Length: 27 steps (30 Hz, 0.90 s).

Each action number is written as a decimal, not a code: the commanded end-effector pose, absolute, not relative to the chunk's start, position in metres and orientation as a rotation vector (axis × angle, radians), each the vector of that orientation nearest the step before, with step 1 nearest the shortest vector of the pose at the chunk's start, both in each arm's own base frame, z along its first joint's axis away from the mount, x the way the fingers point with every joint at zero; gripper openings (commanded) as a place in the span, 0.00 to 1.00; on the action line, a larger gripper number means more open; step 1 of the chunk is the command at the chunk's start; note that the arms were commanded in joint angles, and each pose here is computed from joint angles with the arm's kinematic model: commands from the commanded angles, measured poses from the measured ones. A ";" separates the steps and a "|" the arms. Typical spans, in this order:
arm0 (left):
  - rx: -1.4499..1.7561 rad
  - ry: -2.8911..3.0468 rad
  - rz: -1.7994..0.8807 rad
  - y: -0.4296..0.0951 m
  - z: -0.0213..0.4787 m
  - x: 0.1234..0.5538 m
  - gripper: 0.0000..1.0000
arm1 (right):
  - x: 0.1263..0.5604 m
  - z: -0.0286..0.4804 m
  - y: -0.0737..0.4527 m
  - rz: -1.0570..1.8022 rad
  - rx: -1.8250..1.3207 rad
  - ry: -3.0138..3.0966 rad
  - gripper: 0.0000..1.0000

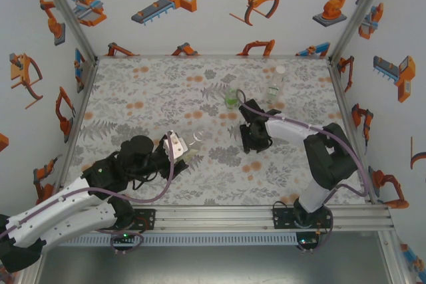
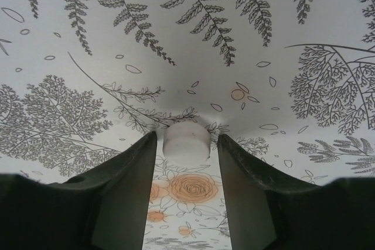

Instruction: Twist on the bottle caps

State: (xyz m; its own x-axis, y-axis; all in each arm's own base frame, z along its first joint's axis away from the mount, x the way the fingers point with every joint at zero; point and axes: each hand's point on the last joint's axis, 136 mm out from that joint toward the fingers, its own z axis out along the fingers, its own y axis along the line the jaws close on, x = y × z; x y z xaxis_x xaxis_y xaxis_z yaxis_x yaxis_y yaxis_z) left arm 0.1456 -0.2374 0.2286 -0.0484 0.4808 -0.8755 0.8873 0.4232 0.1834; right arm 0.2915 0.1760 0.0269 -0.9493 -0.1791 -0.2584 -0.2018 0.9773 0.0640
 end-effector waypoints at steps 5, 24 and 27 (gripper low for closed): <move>1.174 1.636 -0.551 -0.243 0.251 0.147 0.00 | 0.283 0.017 0.174 0.151 -0.283 2.900 0.42; 1.171 1.639 -0.554 -0.242 0.250 0.146 0.00 | 0.280 0.028 0.176 0.175 -0.294 2.909 0.40; 1.170 1.640 -0.554 -0.242 0.250 0.146 0.00 | 0.281 0.028 0.176 0.169 -0.296 2.910 0.40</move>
State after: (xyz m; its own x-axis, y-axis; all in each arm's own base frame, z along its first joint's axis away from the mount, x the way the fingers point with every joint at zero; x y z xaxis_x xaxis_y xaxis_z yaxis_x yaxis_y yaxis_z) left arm 0.1462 -0.2395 0.2299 -0.0476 0.4794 -0.8763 0.8885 0.4211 0.1822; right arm 0.2891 0.1789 0.0274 -0.9501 -0.1828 -0.2529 -0.2105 0.9737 0.0869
